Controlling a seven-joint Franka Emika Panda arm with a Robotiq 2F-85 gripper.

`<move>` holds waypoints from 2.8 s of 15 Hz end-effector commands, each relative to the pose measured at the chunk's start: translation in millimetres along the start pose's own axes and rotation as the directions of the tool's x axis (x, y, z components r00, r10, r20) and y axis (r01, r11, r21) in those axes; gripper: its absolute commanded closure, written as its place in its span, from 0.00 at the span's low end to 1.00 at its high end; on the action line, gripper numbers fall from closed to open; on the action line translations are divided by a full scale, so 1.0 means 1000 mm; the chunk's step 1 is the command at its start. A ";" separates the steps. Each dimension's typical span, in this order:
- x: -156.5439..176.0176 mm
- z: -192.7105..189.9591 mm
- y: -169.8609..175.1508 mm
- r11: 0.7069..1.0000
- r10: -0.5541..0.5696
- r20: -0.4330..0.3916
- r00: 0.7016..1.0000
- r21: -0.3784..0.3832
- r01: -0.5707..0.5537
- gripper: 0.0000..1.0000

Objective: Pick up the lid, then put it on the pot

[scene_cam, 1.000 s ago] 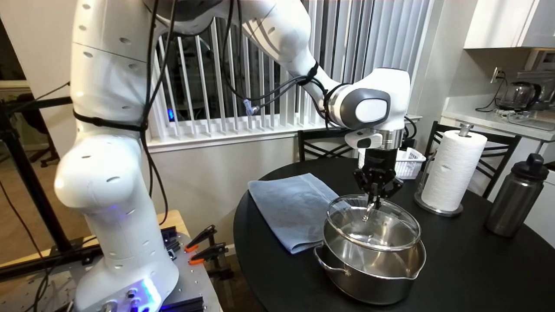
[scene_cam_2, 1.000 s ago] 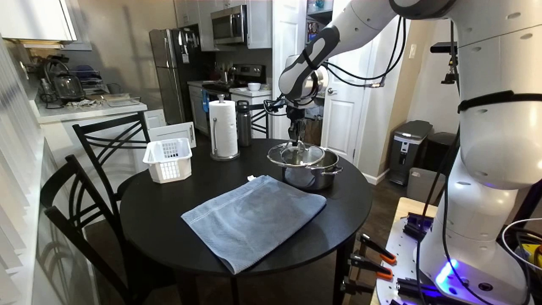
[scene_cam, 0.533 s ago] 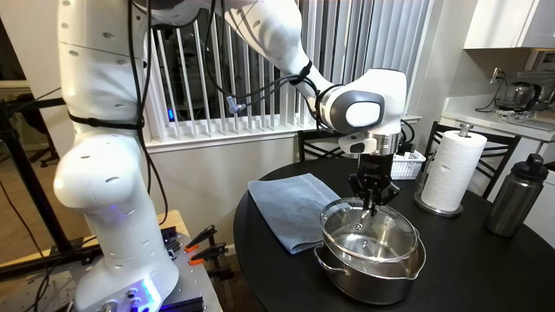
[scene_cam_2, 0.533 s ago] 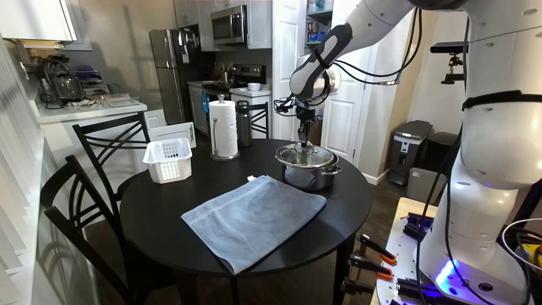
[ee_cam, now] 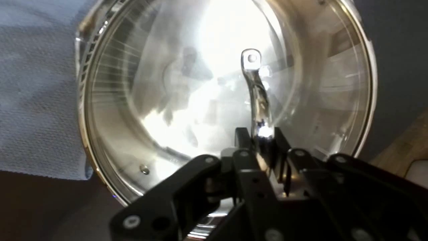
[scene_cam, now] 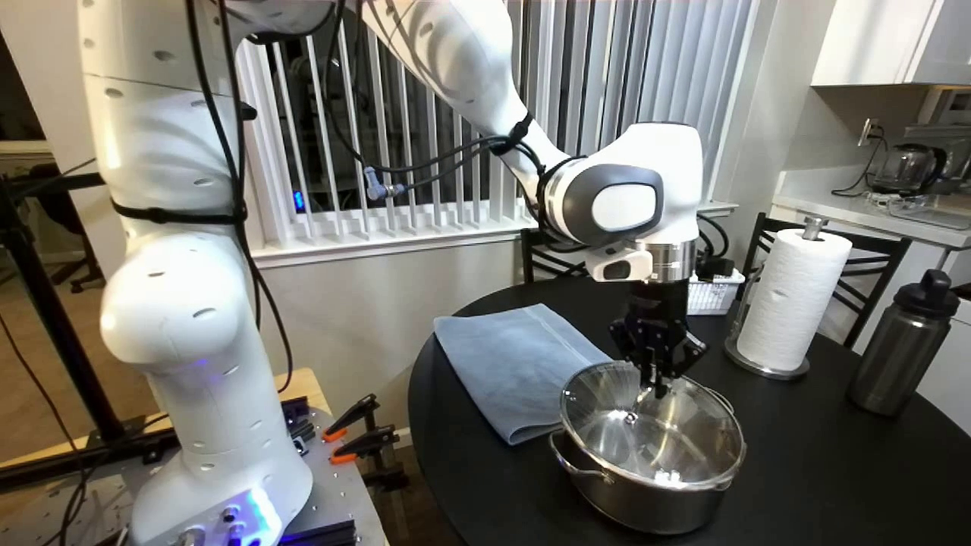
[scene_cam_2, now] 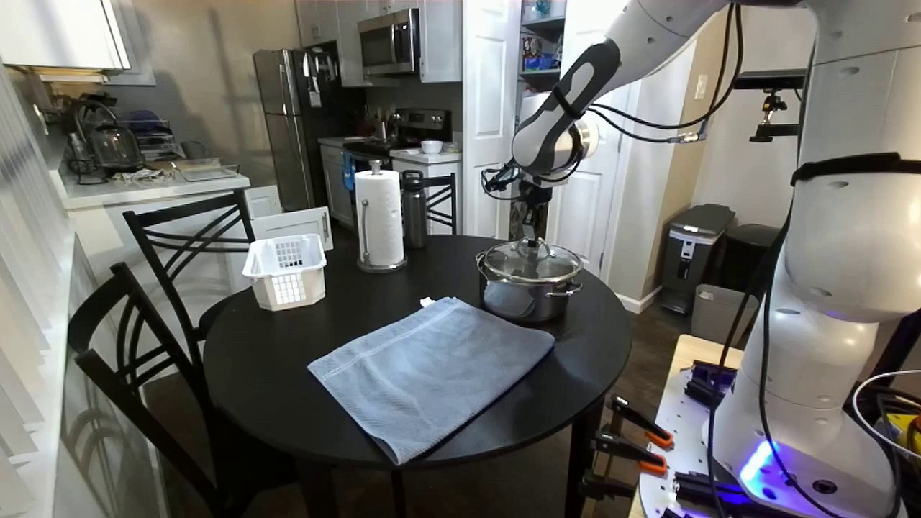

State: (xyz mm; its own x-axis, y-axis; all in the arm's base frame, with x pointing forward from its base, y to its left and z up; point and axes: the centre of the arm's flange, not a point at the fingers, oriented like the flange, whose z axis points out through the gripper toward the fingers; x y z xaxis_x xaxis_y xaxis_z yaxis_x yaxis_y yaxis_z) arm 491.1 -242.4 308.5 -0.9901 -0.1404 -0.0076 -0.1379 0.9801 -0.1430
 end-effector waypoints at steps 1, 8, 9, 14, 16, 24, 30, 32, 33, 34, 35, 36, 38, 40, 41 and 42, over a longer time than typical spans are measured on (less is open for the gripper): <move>0.015 -0.012 -0.002 0.997 0.052 0.025 0.998 0.049 -0.053 0.95; -0.007 -0.017 0.022 0.998 -0.029 0.046 0.999 0.048 0.027 0.95; -0.013 -0.018 0.027 0.998 -0.041 0.051 0.998 0.052 0.038 0.95; -0.024 -0.011 0.036 0.996 -0.079 0.038 0.996 0.035 0.078 0.95; -0.021 -0.008 0.033 0.997 -0.076 0.036 0.996 0.023 0.075 0.95; -0.007 -0.008 0.014 1.000 0.007 0.058 0.998 -0.002 -0.006 0.95; -0.006 -0.015 0.010 0.998 0.020 0.077 0.997 0.059 -0.025 0.95; -0.009 -0.014 0.010 0.997 0.018 0.081 0.997 0.070 -0.023 0.95; -0.012 -0.013 0.012 0.997 0.008 0.078 0.997 0.072 -0.014 0.95; -0.014 -0.012 0.015 0.998 -0.004 0.076 0.997 0.070 -0.001 0.95; -0.017 -0.010 0.022 0.998 -0.022 0.070 0.997 0.068 0.017 0.95; -0.021 -0.008 0.029 0.997 -0.042 0.070 0.997 0.064 0.038 0.95; -0.028 -0.007 0.040 0.996 -0.062 0.067 0.996 0.070 0.057 0.95; -0.030 -0.006 0.043 0.995 -0.068 0.061 0.996 0.079 0.063 0.95; -0.030 -0.005 0.042 0.995 -0.068 0.061 0.996 0.078 0.063 0.95; -0.029 -0.005 0.041 0.995 -0.064 0.061 0.996 0.080 0.059 0.95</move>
State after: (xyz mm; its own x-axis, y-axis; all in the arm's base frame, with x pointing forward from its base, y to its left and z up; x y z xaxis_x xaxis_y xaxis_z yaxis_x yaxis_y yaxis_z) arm 515.4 -201.1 297.4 -0.9752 -0.2202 -0.0233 -0.2114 0.9570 -0.1985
